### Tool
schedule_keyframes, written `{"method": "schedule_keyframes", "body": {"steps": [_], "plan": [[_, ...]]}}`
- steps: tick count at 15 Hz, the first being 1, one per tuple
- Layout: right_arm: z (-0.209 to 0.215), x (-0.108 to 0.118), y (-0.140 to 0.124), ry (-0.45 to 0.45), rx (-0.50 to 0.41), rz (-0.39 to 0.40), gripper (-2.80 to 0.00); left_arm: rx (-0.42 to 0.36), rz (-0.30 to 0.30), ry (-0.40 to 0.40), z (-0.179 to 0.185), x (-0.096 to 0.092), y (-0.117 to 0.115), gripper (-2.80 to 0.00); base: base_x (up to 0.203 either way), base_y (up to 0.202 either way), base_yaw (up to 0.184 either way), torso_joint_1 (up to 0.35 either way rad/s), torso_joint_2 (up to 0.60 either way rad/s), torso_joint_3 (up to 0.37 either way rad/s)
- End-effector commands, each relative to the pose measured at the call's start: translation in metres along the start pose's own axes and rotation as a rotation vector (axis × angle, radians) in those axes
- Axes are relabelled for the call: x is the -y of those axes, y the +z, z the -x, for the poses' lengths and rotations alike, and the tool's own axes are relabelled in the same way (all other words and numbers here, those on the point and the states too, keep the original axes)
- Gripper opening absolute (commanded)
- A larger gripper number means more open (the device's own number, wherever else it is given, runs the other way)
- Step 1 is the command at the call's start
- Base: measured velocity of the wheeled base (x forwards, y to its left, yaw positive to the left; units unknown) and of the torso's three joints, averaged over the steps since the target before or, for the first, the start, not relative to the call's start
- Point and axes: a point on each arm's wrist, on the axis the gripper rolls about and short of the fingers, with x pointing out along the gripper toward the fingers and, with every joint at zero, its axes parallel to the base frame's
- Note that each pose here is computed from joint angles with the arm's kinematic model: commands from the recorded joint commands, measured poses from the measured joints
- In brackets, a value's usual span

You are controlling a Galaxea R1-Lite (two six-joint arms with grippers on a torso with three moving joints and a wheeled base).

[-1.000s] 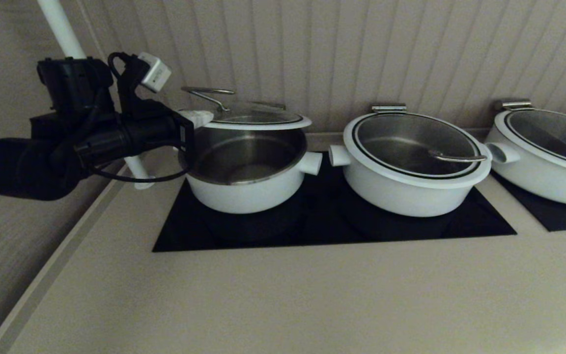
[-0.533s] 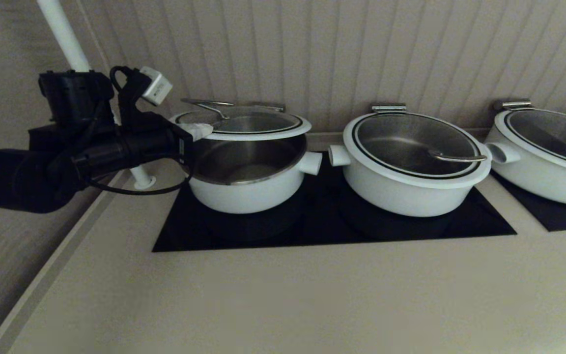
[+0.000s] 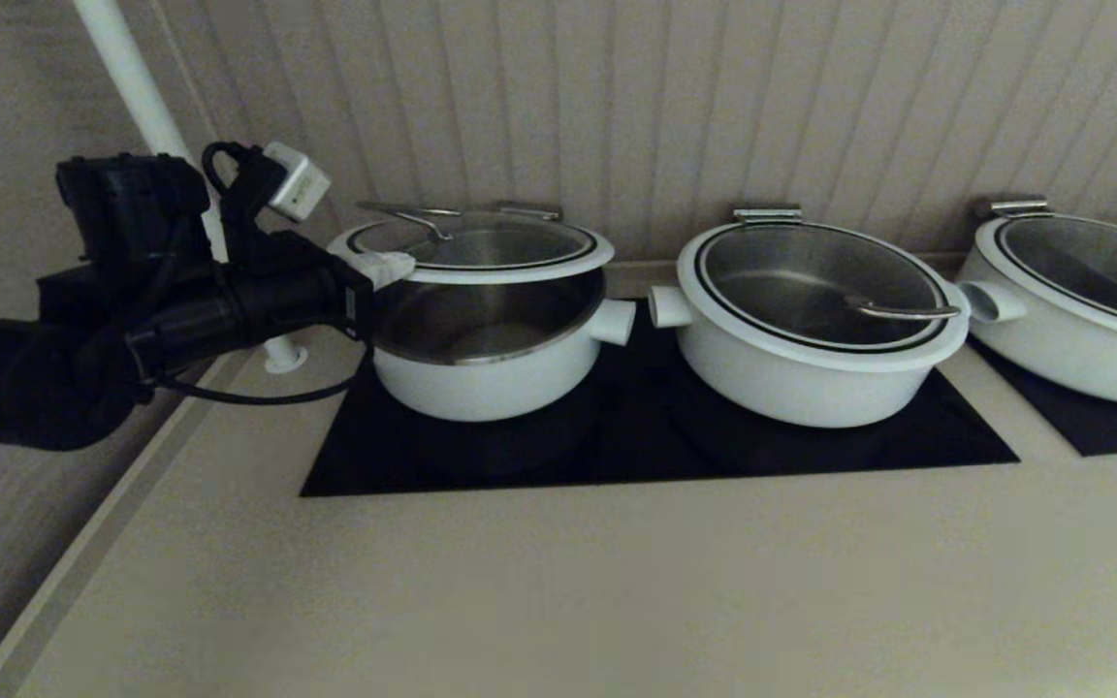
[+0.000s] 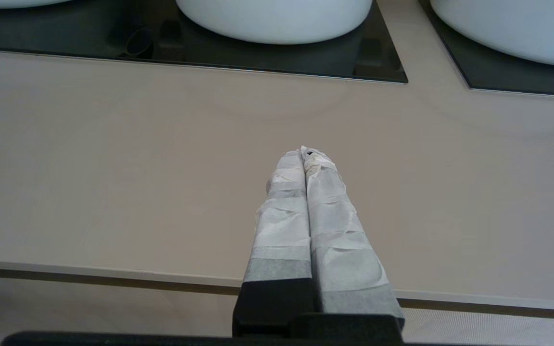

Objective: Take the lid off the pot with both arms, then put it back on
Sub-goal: Close the pot lid

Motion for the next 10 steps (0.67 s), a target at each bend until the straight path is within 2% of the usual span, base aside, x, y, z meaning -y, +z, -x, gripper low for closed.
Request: {"method": "schedule_keyframes", "body": {"steps": [1, 10], "plan": [[0.0000, 0.0000, 0.0000, 0.000, 0.000, 0.001, -2.80, -0.009, 0.004, -0.004, 0.0030, 0.0024, -0.0047, -2.80, 0.000, 0.000, 0.000, 0.000, 0.00, 0.000], [0.0000, 0.0000, 0.0000, 0.000, 0.000, 0.001, -2.80, -0.026, 0.008, -0.008, -0.0012, 0.0018, -0.0107, -2.80, 0.000, 0.000, 0.000, 0.000, 0.00, 0.000]]}}
